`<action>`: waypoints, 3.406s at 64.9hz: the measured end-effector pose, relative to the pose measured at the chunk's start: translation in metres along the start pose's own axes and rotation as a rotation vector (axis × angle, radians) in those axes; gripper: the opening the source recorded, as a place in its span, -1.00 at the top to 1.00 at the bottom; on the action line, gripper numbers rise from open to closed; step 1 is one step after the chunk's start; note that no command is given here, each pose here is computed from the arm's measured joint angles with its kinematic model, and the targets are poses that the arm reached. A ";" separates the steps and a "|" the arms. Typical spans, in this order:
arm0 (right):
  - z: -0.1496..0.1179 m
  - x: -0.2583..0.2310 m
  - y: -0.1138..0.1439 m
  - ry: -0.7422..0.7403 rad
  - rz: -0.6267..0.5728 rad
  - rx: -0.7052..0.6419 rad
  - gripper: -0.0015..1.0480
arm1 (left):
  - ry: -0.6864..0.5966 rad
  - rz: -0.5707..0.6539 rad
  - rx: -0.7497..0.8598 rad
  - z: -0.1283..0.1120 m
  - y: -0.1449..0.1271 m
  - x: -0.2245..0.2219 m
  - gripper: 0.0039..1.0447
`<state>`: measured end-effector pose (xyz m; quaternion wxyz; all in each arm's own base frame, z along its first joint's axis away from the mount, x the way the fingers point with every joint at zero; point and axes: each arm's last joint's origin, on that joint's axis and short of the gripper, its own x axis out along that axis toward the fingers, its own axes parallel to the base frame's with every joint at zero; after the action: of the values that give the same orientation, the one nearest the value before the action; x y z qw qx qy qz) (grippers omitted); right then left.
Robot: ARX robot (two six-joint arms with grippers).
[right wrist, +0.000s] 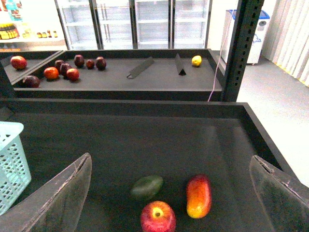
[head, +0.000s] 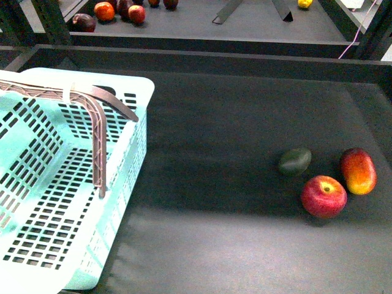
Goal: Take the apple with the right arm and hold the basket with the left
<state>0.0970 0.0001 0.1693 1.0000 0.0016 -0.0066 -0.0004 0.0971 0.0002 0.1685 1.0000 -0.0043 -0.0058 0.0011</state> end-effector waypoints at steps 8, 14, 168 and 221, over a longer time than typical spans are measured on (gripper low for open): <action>0.000 0.000 0.000 0.000 0.000 0.000 -0.83 | 0.000 0.000 0.000 0.000 0.000 0.000 -0.87; 0.000 0.000 0.000 0.000 0.000 0.000 -0.83 | 0.000 0.000 0.000 0.000 0.000 0.000 -0.87; 0.000 0.000 0.000 -0.001 0.000 0.000 -0.83 | 0.608 -0.031 -1.124 0.051 -0.055 0.216 0.74; 0.000 0.000 0.000 -0.001 0.000 0.000 -0.83 | 0.741 -0.454 -0.958 0.101 -0.195 0.145 0.74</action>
<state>0.0969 0.0001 0.1694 1.0000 0.0016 -0.0070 -0.0006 0.2414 -0.1936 0.2727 0.7984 -0.4487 0.3392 -0.2147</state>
